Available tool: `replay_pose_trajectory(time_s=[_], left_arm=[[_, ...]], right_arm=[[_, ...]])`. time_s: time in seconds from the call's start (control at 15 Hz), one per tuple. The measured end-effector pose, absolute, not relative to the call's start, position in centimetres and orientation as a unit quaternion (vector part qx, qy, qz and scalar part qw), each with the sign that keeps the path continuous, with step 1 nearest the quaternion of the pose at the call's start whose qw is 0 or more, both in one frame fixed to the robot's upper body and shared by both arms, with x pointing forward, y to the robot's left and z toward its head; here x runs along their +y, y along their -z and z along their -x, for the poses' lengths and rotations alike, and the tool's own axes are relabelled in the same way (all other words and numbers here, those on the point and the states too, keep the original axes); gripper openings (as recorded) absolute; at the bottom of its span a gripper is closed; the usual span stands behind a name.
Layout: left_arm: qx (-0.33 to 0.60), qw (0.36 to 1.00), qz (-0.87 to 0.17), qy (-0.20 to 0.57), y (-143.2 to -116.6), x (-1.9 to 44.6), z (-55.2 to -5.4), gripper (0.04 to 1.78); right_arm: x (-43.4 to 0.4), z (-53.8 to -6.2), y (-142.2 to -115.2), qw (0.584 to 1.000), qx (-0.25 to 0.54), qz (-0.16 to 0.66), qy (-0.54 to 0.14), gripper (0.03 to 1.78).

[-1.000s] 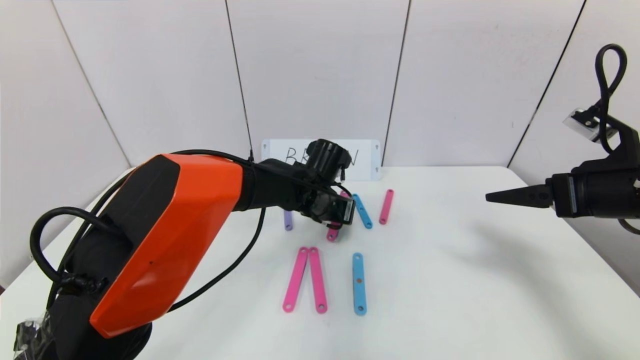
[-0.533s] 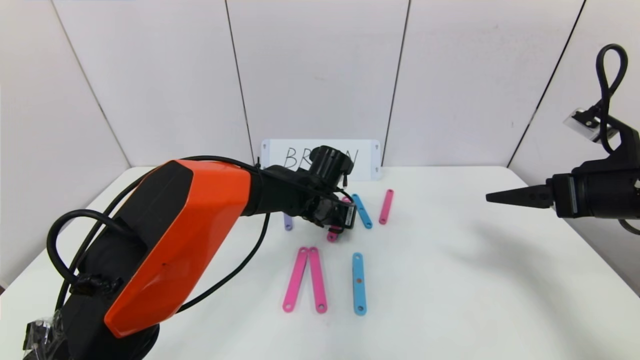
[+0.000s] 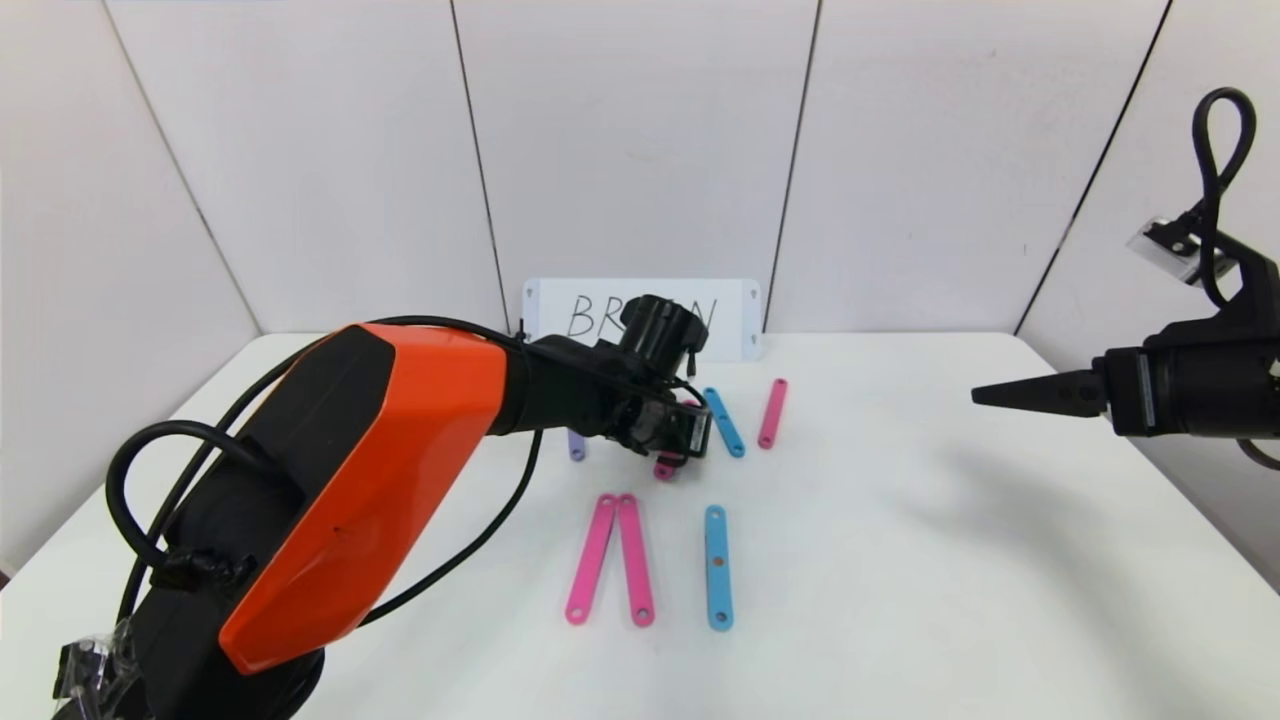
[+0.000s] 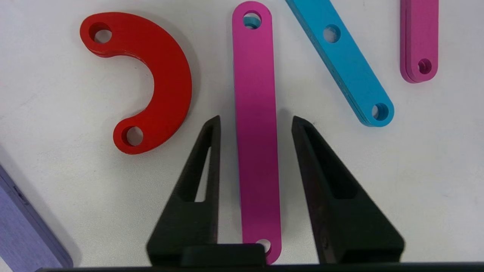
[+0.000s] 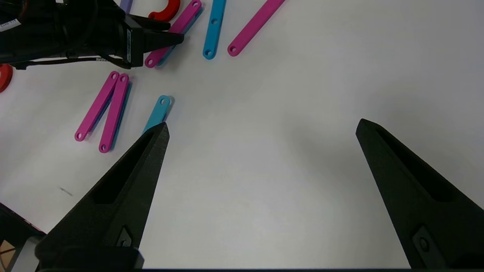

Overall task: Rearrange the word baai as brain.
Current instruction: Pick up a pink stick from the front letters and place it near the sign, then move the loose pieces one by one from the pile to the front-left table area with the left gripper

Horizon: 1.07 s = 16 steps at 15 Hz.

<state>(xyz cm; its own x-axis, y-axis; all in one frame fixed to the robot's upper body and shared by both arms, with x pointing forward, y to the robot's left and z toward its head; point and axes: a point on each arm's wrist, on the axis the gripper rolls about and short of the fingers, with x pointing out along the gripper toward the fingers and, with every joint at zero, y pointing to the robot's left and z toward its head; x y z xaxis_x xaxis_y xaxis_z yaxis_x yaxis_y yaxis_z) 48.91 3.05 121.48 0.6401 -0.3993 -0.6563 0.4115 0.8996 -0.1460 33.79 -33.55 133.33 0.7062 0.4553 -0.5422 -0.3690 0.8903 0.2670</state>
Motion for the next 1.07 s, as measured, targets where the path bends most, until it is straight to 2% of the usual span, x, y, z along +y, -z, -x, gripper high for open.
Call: replay_pose_trajectory(time_s=[0.2,0.33,0.47,0.8,1.07], left_arm=[[0.354,0.908,-0.005,0.225,-121.6,3.0,-49.0,1.30],[0.353,0.908,-0.004,0.225,-121.6,3.0,-49.0,1.55],[0.354,0.908,-0.002,0.226,-121.6,3.0,-49.0,1.70],[0.349,0.910,0.004,0.225,-122.2,3.1,-48.9,1.75],[0.335,0.915,0.011,0.224,-123.9,3.8,-48.9,1.75]], right_arm=[[-33.6,-33.8,-133.3,0.921,0.311,-0.070,-0.224,1.73],[-33.5,-33.8,-133.4,0.921,0.311,-0.069,-0.224,1.73],[-33.5,-33.8,-133.4,0.921,0.311,-0.069,-0.224,1.73],[-33.5,-33.7,-133.4,0.921,0.310,-0.069,-0.224,1.73],[-33.5,-33.6,-133.5,0.922,0.309,-0.069,-0.224,1.73]])
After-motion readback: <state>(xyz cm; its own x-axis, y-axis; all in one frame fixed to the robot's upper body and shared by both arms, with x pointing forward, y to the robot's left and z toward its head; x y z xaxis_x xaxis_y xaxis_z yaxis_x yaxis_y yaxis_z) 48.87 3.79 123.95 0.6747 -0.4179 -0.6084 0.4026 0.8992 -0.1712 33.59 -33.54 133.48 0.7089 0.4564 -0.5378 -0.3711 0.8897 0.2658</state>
